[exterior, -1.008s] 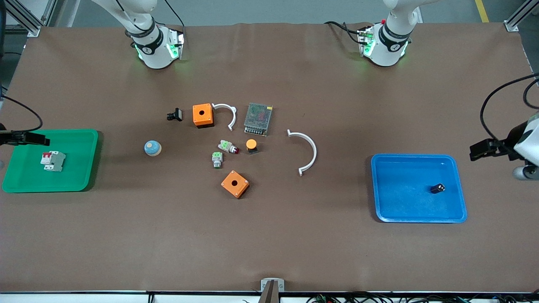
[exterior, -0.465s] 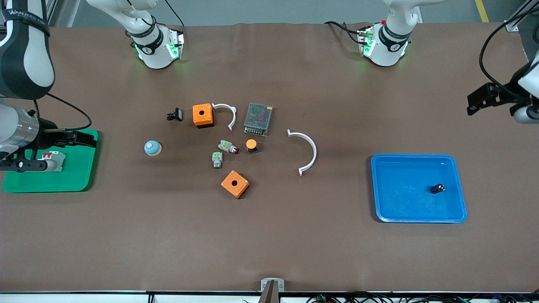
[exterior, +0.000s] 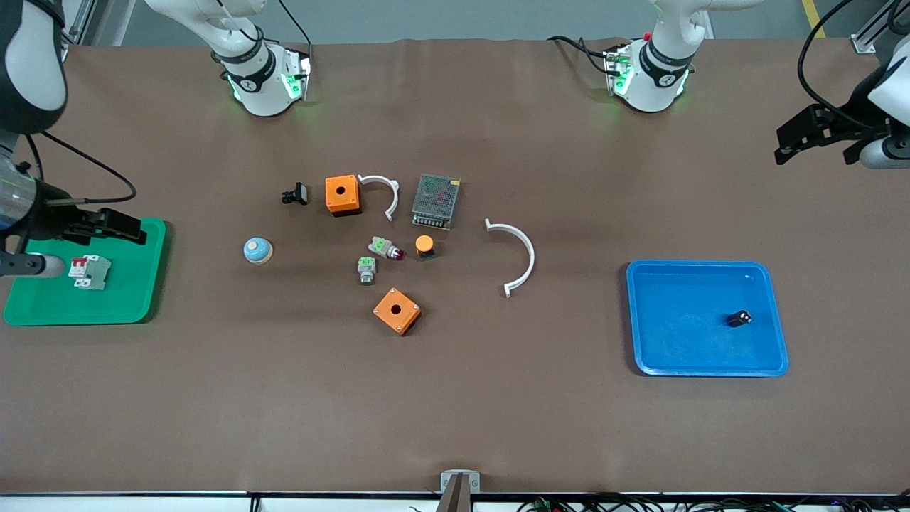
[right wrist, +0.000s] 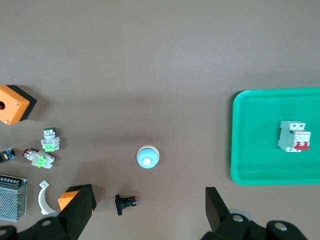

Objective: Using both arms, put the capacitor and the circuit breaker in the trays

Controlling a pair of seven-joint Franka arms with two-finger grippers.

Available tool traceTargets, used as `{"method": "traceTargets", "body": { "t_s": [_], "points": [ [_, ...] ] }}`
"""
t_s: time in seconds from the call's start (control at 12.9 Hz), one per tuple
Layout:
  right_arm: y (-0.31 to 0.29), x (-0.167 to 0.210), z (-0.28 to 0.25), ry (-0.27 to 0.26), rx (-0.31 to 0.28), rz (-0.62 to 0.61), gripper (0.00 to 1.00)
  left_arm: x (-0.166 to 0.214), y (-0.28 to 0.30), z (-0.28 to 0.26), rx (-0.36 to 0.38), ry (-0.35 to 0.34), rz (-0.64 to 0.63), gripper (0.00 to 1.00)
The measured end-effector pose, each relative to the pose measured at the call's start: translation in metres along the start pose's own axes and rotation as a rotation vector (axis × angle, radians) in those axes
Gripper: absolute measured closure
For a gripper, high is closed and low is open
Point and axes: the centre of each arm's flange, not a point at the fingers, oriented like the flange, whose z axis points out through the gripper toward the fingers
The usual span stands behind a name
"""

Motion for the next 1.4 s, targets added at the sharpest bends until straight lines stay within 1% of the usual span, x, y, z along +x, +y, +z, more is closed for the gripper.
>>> {"method": "traceTargets", "body": {
  "t_s": [0.16,0.23,0.39,0.7,0.93,1.16,1.4],
  "points": [
    [0.006,-0.004,-0.031,0.032,-0.006,0.008,0.0,0.0,0.002,0.003,-0.001,-0.005,-0.006,0.0],
    [0.009,-0.005,-0.037,0.039,-0.016,0.012,0.0,0.0,0.002,0.004,-0.001,-0.007,-0.007,0.0],
    [0.011,-0.005,-0.038,0.038,-0.036,0.013,0.0,0.003,0.002,0.007,-0.001,-0.006,-0.007,0.0],
    [0.012,-0.007,-0.042,0.034,-0.042,0.014,0.0,0.009,0.003,0.009,-0.003,0.009,-0.001,0.0],
    [0.011,-0.008,-0.049,0.049,-0.042,0.014,0.0,0.012,0.003,0.002,-0.004,0.025,0.003,0.0],
    [0.01,-0.008,-0.057,0.067,-0.043,0.012,0.0,0.016,0.003,0.006,-0.004,0.018,0.003,0.0],
    [0.01,-0.008,-0.058,0.069,-0.043,0.012,0.0,0.017,0.003,0.007,-0.004,0.015,0.003,0.0]
  ]
}}
